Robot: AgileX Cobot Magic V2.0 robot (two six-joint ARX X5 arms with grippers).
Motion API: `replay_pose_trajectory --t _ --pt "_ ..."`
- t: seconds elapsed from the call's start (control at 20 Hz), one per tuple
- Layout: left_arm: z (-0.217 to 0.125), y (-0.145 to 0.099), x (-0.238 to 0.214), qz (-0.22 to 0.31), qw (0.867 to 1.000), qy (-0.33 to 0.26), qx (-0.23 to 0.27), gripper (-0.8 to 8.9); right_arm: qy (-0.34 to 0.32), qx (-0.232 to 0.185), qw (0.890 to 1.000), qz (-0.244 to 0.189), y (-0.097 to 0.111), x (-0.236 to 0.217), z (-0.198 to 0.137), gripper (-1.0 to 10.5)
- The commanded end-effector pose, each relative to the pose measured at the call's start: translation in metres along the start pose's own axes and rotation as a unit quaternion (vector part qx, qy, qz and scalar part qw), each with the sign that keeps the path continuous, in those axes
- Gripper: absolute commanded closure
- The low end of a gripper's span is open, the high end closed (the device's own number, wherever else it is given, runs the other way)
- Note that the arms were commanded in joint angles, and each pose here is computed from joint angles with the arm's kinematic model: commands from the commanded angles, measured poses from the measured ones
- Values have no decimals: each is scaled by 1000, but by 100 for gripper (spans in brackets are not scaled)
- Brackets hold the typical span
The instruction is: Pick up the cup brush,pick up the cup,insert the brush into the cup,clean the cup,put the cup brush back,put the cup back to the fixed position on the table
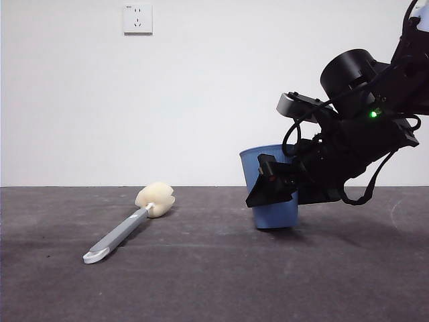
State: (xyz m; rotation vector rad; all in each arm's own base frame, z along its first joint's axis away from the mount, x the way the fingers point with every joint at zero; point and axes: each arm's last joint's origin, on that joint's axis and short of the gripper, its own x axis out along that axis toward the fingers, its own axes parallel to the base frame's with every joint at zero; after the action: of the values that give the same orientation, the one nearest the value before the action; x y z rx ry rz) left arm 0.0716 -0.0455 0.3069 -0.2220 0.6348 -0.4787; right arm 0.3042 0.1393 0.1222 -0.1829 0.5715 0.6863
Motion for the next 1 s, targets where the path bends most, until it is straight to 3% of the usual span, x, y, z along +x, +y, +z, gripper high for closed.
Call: replay_pose_trajectory --t 0.05,0.45,1.0 --pt "-1 0 1 1 1000 2 8 495 122 34 992 24 8 4 -44 683" --pt "-2 1 1 2 1000 3 8 495 153 38 987 29 9 2 -50 532" --pt "-4 2 1 8 1000 17 12 495 183 46 981 33 11 -5 -51 495"
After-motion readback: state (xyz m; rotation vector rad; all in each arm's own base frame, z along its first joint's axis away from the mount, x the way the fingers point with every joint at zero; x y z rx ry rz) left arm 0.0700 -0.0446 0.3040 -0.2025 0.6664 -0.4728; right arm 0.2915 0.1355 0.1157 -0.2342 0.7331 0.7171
